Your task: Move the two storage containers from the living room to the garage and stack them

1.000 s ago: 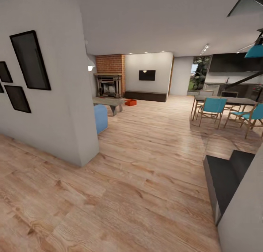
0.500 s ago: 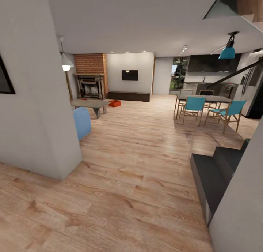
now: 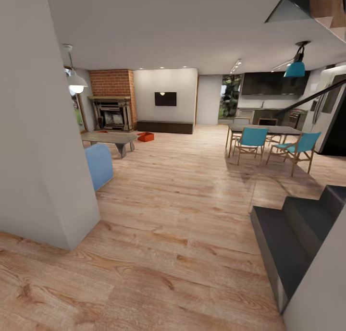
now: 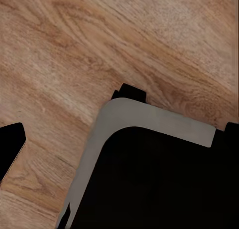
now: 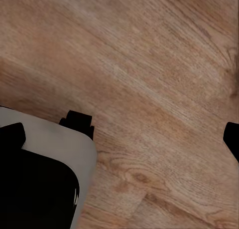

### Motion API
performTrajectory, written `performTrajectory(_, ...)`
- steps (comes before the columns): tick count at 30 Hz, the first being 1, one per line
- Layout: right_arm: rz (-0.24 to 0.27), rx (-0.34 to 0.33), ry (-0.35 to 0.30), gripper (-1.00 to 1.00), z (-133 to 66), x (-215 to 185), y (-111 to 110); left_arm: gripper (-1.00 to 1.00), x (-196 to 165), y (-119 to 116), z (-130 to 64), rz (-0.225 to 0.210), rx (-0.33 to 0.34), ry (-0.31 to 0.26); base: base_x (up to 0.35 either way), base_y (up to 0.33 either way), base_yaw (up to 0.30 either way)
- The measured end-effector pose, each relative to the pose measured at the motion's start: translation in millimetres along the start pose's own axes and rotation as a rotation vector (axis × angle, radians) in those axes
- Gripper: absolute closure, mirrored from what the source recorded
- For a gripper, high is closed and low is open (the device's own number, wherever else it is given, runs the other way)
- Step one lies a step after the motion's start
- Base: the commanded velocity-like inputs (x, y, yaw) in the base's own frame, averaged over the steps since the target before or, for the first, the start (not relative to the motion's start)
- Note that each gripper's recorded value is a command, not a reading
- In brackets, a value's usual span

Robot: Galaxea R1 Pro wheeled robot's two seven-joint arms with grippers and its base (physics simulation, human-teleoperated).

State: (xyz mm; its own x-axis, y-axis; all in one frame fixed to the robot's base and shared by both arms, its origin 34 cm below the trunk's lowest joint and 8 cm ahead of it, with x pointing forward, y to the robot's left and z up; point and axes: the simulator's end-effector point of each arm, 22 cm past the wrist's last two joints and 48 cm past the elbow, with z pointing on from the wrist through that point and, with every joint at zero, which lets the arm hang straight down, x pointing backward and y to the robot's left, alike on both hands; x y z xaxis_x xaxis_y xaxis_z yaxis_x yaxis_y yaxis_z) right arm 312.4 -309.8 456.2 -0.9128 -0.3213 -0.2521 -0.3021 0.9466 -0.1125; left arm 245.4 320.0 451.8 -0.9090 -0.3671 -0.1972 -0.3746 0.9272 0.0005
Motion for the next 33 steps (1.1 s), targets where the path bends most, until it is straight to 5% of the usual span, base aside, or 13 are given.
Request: performTrajectory(33,0.005,0.001,-0.008,-1.0,0.0,-1.4,-0.1,-1.0,0.6,0.2,0.0,0.003,0.0,0.001,0.323,0.081,0.0)
